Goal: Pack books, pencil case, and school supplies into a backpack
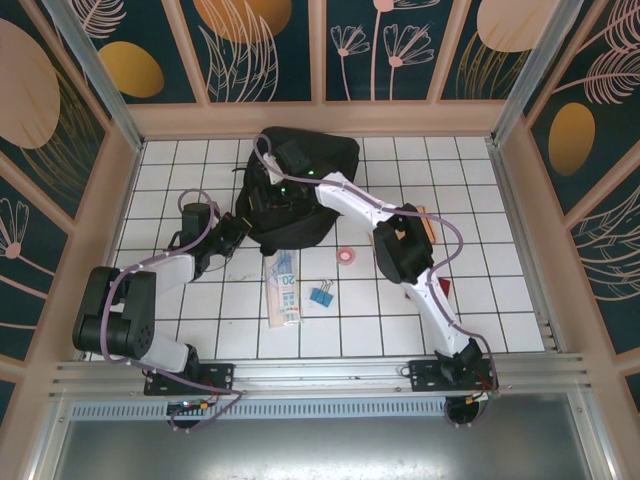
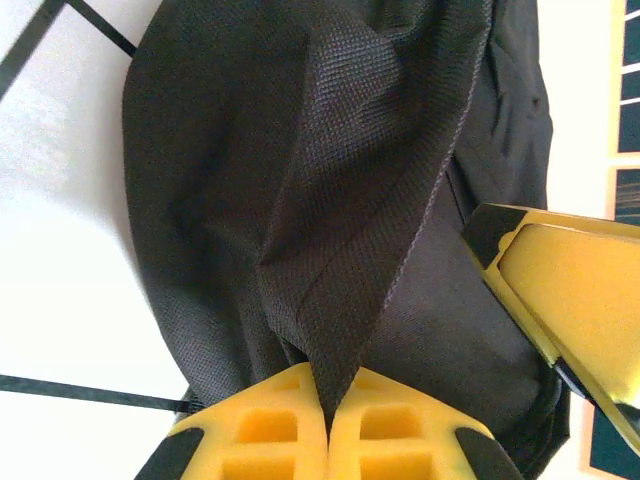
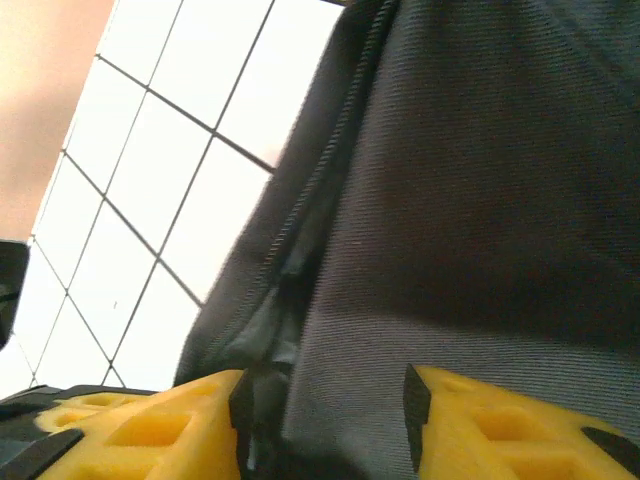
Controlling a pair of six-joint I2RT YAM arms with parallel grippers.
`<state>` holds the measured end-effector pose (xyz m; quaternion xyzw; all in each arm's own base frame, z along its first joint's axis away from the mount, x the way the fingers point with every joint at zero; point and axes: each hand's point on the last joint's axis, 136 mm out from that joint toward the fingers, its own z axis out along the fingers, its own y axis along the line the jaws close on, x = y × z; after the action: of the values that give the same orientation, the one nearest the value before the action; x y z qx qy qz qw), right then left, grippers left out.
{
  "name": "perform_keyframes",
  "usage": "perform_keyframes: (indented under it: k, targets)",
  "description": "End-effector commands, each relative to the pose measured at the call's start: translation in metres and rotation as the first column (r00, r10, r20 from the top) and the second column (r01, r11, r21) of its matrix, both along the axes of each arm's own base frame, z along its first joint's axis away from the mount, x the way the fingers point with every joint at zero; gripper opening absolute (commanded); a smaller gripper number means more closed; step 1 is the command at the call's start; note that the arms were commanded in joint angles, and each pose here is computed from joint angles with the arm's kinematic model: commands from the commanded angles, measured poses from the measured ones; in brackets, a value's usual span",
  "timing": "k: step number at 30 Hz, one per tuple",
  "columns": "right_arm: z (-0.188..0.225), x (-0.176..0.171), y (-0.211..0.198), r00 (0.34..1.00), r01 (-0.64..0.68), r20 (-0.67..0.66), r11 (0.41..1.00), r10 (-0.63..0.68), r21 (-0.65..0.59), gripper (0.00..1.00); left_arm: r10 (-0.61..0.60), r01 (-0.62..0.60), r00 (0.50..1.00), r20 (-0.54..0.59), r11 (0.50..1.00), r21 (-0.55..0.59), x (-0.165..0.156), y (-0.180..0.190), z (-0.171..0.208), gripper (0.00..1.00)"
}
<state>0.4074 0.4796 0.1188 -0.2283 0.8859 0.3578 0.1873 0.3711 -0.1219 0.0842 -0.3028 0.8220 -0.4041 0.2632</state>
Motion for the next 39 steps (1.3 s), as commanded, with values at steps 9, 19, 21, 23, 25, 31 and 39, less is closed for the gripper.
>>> perform_keyframes:
  k: [9,19,21,23,25,31,39]
  targets:
    - [-0.028,-0.008,0.020,0.998,-0.018,-0.057,0.999,0.016,-0.035,0.52,-0.032,0.037,0.995,0.091,0.998,-0.058,0.001,-0.008,0.023,0.00]
    - [-0.066,-0.027,0.019,0.999,-0.019,0.024,0.979,0.024,-0.205,0.49,-0.025,0.027,0.998,0.052,0.999,-0.035,-0.005,-0.003,0.013,0.00]
    - [-0.075,-0.030,0.021,0.998,-0.014,0.054,0.968,0.029,-0.251,0.56,-0.029,0.031,0.998,0.050,0.999,-0.031,-0.007,-0.003,0.013,0.00]
    - [-0.091,-0.032,0.020,0.997,0.004,0.076,0.949,0.021,-0.316,0.72,-0.018,0.019,0.999,0.045,1.000,-0.021,-0.009,-0.001,0.012,0.00]
    - [-0.111,-0.031,0.013,0.995,0.020,0.096,0.920,0.019,-0.391,0.72,-0.009,0.010,0.999,0.043,1.000,-0.017,-0.011,0.001,0.011,0.00]
    - [-0.158,-0.024,-0.017,0.987,0.088,0.160,0.824,0.004,-0.560,0.40,0.010,-0.010,1.000,0.018,1.000,-0.027,-0.019,0.004,0.004,0.00]
    - [-0.109,0.013,-0.035,0.965,0.194,0.251,0.844,-0.074,-0.499,0.01,0.042,-0.042,0.999,-0.007,0.999,0.026,-0.021,0.013,-0.001,0.00]
